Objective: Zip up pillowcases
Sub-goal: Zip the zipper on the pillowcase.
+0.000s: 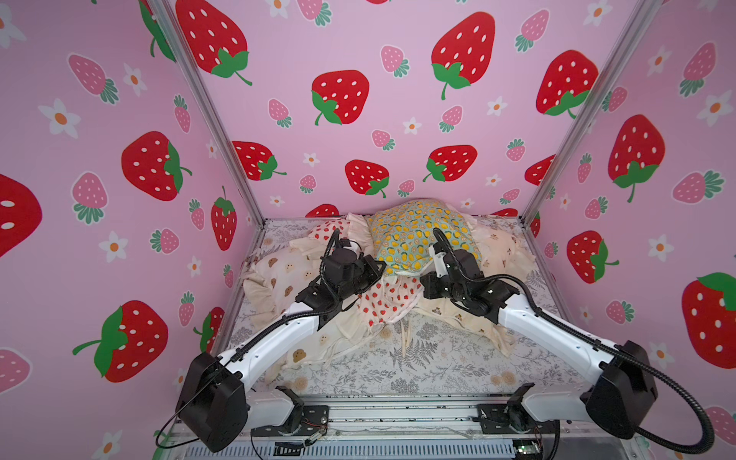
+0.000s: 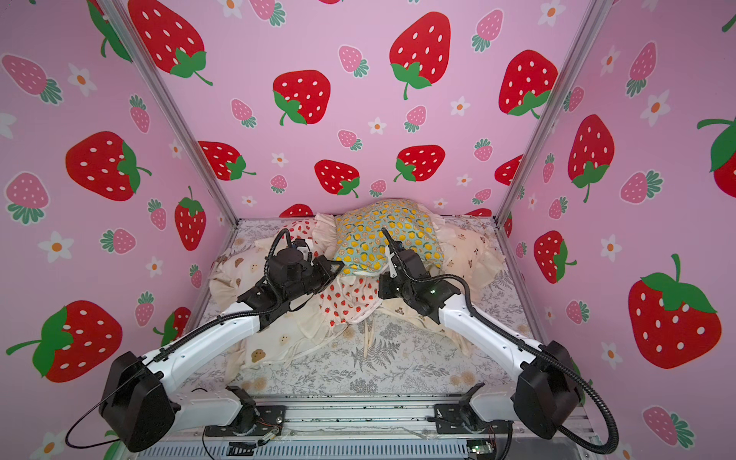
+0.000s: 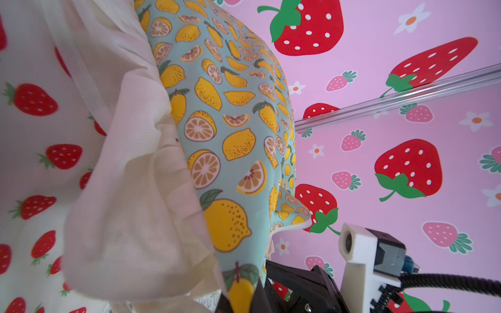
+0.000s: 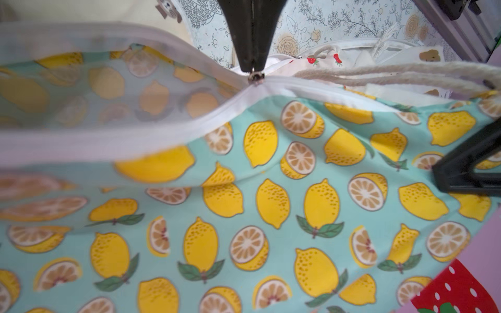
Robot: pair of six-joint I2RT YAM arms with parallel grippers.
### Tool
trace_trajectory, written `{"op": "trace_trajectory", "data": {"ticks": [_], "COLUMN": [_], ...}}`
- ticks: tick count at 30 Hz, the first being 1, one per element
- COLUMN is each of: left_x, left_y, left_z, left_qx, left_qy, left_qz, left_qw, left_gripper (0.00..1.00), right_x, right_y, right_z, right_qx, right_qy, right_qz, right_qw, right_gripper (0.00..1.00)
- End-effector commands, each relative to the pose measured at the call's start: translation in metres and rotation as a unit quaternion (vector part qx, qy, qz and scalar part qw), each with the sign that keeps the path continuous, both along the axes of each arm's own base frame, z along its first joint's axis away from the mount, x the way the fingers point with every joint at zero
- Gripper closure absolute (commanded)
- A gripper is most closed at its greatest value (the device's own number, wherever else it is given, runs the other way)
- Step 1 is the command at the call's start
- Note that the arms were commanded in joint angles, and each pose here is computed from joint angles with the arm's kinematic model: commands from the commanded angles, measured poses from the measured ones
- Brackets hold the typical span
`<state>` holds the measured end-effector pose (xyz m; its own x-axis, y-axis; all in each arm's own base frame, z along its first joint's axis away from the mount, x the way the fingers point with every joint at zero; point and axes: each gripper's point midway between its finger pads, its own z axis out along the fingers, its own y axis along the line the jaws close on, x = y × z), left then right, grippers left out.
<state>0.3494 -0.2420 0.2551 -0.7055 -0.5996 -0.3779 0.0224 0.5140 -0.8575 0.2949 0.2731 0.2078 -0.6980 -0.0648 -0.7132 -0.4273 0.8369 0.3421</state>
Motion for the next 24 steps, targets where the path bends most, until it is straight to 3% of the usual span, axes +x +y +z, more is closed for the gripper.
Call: {"op": "trace_trajectory", "data": {"ticks": [1, 20, 24], "left_x": [0.003, 0.019, 0.018], "left_y": [0.016, 0.073, 0.07], "left_z": [0.021, 0.028, 0.028], "left_qx": [-0.003, 0.001, -0.006], "left_qy": [-0.016, -0.009, -0.01], "left_qz": [0.008, 0.052, 0.043], "left_qw": [1.0, 0.999, 0.999], "left_gripper": [1.0, 1.0, 1.0], "right_x": [-0.002, 0.003, 0.003], "right_y": [-0.02, -0.123, -0.12], "right_z": [0.006, 0.011, 0.016], "right_qx": [-0.003, -0.03, -0.024], "right_qy": [0.019, 0.054, 0.05], "right_qz": [-0.031, -0.135, -0.119], "right_qw": [0.999, 0.989, 0.991], "right_gripper": [1.0, 1.0, 1.0]}}
